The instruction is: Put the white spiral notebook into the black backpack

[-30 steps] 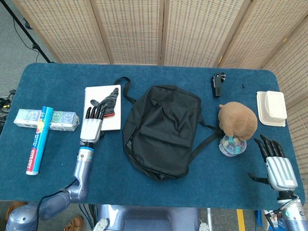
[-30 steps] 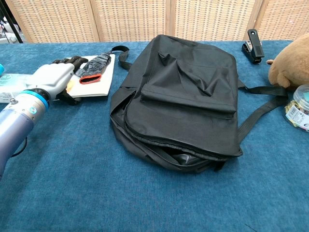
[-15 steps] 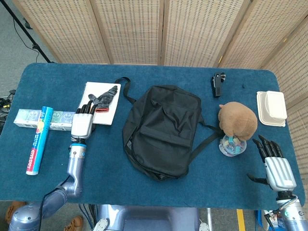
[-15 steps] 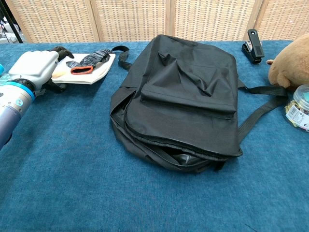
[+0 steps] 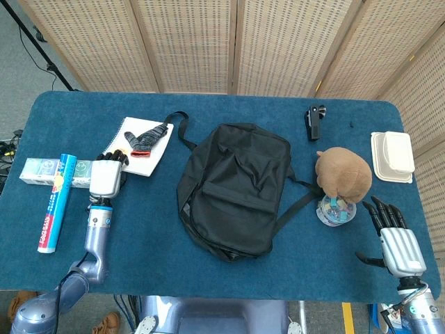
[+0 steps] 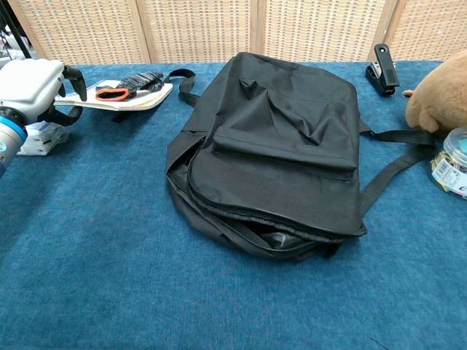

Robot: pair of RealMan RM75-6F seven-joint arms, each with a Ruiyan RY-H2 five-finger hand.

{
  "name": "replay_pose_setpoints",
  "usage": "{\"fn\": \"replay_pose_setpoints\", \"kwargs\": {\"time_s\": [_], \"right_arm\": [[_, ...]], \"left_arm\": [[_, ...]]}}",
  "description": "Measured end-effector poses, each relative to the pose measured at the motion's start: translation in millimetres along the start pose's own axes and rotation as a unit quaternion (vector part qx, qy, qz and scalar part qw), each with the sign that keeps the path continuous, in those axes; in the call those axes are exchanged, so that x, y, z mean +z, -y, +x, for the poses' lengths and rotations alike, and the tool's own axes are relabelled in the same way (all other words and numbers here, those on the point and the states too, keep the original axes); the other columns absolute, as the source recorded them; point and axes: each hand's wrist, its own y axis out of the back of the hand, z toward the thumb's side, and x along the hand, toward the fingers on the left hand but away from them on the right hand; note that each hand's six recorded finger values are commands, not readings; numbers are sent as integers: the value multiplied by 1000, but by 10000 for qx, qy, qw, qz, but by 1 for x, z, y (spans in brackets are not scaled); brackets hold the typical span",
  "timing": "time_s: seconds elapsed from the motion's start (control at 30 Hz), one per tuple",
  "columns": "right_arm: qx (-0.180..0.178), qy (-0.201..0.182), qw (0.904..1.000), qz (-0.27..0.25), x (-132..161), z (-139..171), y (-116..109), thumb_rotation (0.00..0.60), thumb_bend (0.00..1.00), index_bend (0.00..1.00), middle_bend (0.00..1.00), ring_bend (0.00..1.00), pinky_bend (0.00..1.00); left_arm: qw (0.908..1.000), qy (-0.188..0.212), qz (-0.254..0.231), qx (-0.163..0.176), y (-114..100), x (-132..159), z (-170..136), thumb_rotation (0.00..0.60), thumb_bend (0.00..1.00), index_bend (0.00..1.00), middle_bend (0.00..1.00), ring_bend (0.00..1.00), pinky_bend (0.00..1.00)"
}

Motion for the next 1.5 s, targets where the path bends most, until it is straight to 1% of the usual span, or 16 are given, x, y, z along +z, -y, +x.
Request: {"fn": "replay_pose_setpoints", "kwargs": {"time_s": [0.13,0.33,0.5,0.67,0.77,0.87,0.97,1.03,1.1,1.2,1.33,1.5], "right_arm": [[8,-1,10000,-2,0,0,0,600,0,0,0,0,0],[36,-11,10000,2,1,0,1,600,0,0,0,0,0],[118,-45,9999,28,2,0,3,600,0,0,0,0,0],[254,-91,9995,170,-1,-2,3,600,0,0,0,0,0],[366,-232,9989,177,2,-5,1,600,0,0,0,0,0],[537,-475,9974,39,12,-10,0,600,0,0,0,0,0],[781,-849,9931,-194,32,-20,1,600,0,8,0,0,0],[980,-1095,9884,-378,48,-26,3,600,0,27,4,0,0],[1170,-1298,9833,-501,62,-33,7,600,0,59,31,0,6],[1379,-1564,9765,-544,82,-46,13,600,0,96,72,0,22],[1618,-1811,9683,-582,108,-63,28,600,0,108,92,5,27],[1914,-1838,9609,-794,133,-76,50,600,0,115,101,14,35]], "left_arm": [[10000,-1,16,66,-3,-5,0,600,500,662,528,523,601],[9997,-29,34,236,-12,-17,0,600,530,719,590,581,663],[9992,-5,0,410,-26,-35,4,600,535,768,634,613,691],[9983,133,-43,572,-42,-45,9,600,535,779,642,618,695],[9977,228,-41,642,-52,-48,13,600,535,779,642,618,695],[9970,330,-11,705,-60,-48,16,600,535,779,642,618,695],[9963,453,23,724,-68,-47,17,600,536,778,642,618,695],[9960,523,51,719,-72,-45,18,600,538,778,642,618,695],[9956,594,83,714,-76,-43,18,600,540,779,642,618,695],[9950,695,130,707,-82,-38,18,600,540,781,642,618,695],[9938,844,241,686,-90,-32,16,600,540,781,642,618,695],[9927,963,323,645,-98,-25,12,600,541,781,642,619,695]]}}
